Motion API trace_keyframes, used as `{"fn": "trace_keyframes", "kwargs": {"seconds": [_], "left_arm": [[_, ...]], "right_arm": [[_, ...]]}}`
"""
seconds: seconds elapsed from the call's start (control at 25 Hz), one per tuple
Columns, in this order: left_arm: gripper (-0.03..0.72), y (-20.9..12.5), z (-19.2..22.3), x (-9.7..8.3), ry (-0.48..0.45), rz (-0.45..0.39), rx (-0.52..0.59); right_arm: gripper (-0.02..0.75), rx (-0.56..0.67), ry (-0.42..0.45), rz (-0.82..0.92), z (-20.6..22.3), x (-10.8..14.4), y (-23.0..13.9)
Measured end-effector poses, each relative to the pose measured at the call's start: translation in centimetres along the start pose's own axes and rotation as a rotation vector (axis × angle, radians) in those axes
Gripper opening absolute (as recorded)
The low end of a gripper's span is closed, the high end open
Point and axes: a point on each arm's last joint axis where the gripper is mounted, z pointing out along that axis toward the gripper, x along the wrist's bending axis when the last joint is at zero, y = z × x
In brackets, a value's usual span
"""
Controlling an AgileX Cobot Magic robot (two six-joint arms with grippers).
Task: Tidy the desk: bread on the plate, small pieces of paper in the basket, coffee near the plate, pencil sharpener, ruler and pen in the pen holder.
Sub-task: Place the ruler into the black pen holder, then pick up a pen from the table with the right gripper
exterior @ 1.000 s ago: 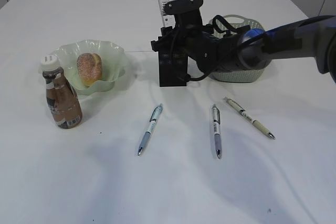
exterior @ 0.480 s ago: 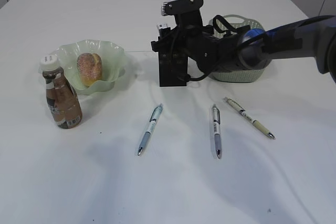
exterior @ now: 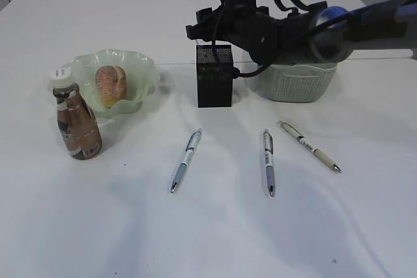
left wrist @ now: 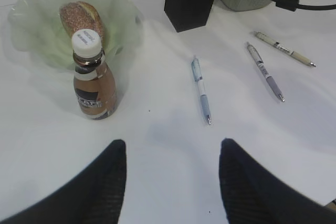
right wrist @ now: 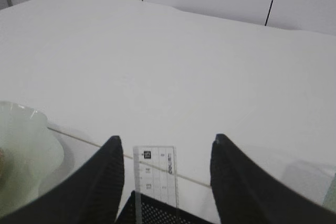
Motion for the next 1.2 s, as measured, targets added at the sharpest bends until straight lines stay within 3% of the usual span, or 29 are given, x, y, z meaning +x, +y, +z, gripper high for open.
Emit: {"fn": "trace_keyframes", "kwargs": {"seconds": [0.28,0.56,0.8,0.92,1.2], "left_arm": [[0.394,0.1,0.0,0.0,0.0,0.0,-0.01],[0.394,0.1,0.0,0.0,-0.001,-0.001,-0.011],[0.394,0.1,0.0,0.0,-0.004,-0.004,-0.011],[0.394,0.0,0.0,0.0,-0.005,-0.006,-0.001],[0.394,-0.4,0.0,0.0,-0.004,-0.003,0.044]], "right_arm": [[0.423,0.078,0.056,0.005,-1.8,0.2,2.7],[0.423,0.268,0.168,-0.067,-5.3,0.5,5.8],[0.423,0.498,0.257,-0.139,-8.8,0.6,7.0],[0.423,0.679,0.306,-0.137,-10.7,0.6,6.9],[0.423,0.967,0.335,-0.055,-13.2,0.7,6.8]]}}
